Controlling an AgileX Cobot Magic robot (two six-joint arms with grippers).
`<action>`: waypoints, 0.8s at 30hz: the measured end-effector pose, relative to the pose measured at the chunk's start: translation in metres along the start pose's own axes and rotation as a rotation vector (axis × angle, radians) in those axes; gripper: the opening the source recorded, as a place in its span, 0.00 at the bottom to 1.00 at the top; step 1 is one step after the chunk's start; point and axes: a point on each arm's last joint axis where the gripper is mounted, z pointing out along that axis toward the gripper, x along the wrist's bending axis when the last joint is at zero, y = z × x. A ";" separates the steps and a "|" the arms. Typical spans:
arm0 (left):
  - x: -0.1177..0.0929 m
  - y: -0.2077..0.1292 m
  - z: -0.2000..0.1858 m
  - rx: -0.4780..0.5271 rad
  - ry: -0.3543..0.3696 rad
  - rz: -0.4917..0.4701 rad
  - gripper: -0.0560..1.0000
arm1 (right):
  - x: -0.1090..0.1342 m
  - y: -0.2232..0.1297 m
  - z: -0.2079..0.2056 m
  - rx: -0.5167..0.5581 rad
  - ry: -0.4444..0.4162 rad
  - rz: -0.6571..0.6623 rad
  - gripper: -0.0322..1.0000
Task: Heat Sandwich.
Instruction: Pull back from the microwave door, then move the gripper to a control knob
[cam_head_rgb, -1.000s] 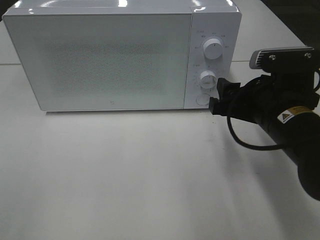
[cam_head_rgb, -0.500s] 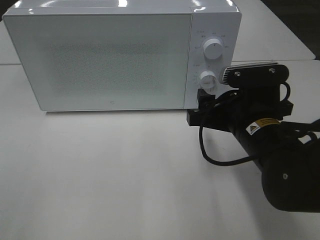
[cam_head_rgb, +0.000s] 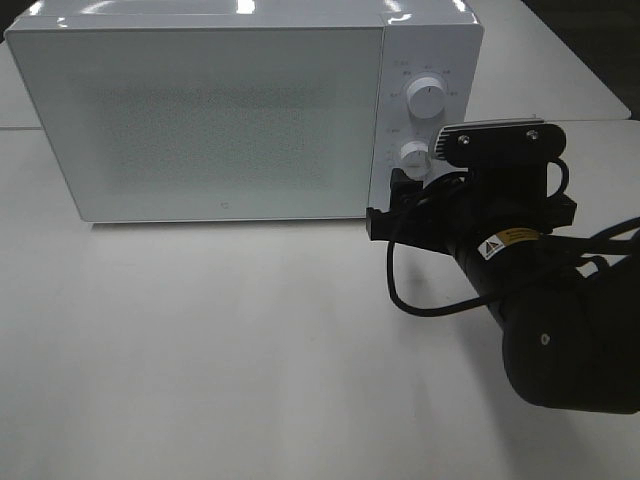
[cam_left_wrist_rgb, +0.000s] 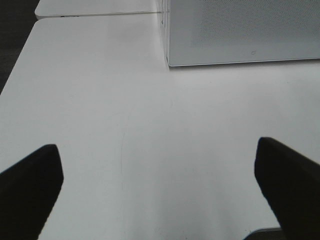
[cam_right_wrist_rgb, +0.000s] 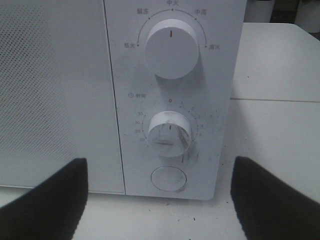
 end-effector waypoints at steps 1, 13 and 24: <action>0.000 0.000 0.000 0.000 0.000 0.000 0.99 | 0.000 0.000 0.000 0.000 0.000 0.000 0.77; 0.000 0.000 0.000 0.000 0.000 0.000 0.99 | 0.009 -0.006 0.031 -0.007 -0.023 -0.001 0.77; 0.000 0.000 0.000 0.000 0.000 0.000 0.99 | 0.012 -0.006 0.060 -0.015 -0.030 0.011 0.77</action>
